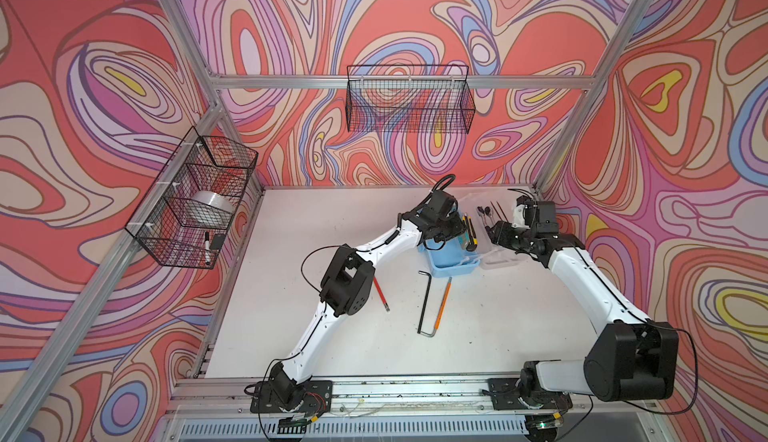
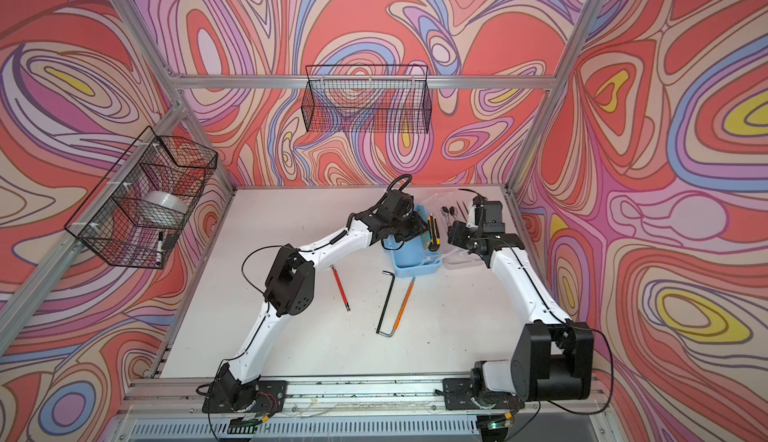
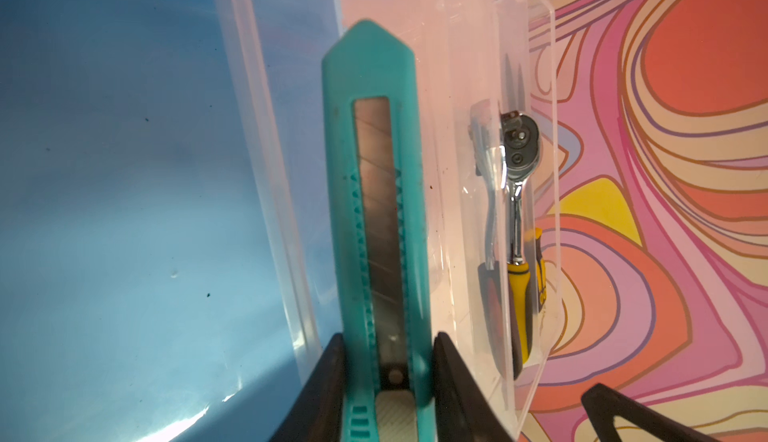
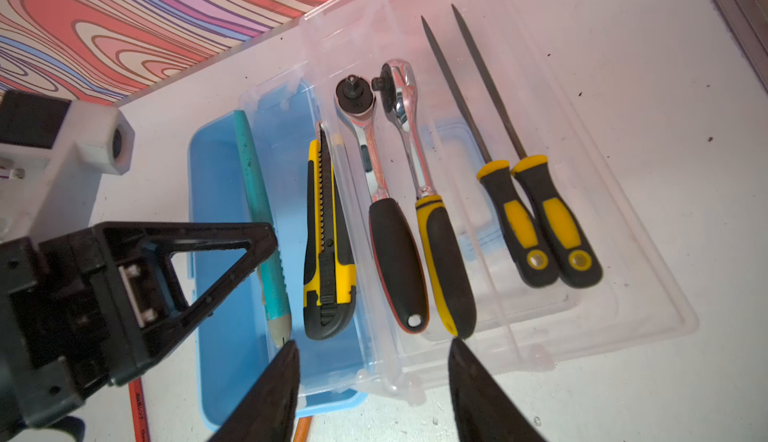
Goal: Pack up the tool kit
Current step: 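Lower the teal box cutter into the clear lid and open the left gripper, then withdraw the left gripper while the right gripper moves to the orange-handled hex key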
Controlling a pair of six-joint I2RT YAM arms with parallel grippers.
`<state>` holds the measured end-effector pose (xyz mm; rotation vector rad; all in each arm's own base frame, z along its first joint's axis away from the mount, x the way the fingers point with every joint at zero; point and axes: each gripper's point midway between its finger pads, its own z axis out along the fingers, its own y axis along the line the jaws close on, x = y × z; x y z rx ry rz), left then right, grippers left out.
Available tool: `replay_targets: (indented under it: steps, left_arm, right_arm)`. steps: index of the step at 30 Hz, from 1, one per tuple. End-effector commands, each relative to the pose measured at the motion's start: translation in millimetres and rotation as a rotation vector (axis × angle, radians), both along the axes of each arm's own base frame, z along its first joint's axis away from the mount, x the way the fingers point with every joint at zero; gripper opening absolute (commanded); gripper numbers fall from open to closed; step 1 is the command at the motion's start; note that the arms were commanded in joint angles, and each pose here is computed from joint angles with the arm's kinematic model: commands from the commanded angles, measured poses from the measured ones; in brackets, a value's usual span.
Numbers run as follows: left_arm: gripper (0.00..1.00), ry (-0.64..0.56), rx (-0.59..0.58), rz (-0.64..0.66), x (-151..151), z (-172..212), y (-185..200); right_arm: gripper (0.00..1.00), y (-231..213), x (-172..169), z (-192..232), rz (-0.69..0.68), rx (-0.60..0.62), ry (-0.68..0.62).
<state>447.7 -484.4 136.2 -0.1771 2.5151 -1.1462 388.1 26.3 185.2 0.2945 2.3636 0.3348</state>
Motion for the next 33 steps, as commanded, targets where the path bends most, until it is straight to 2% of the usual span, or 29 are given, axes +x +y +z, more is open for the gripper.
replay_targets:
  steps: [1, 5, 14, 19, 25, 33]
  left_arm:
    - [0.47, 0.015, 0.026, -0.01, -5.3, 0.3, 2.1]
    - [0.57, 0.014, 0.034, -0.011, -7.5, 5.2, 4.9]
    - [0.61, -0.023, 0.04, -0.003, -11.6, 28.6, 18.7]
    - [0.68, -0.051, 0.051, 0.009, -16.7, 40.4, 34.8]
    - [0.75, -0.073, 0.076, 0.038, -20.6, 43.9, 64.1]
    - [0.76, -0.069, 0.152, 0.078, -31.7, 34.5, 113.0]
  right_arm:
    - [0.58, -1.3, -2.0, -2.7, -0.001, 0.009, 0.004]
    - [0.58, 0.0, 1.1, -3.1, 0.001, 0.018, 0.007]
    - [0.56, 12.3, 12.2, -2.1, 0.029, 0.086, 0.006]
    - [0.54, 20.5, 19.1, -2.1, 0.041, 0.114, 0.008]
    - [0.48, 36.9, 26.8, -6.1, 0.062, 0.141, 0.019]
    - [0.41, 67.3, 43.1, -30.7, 0.099, 0.107, 0.084]
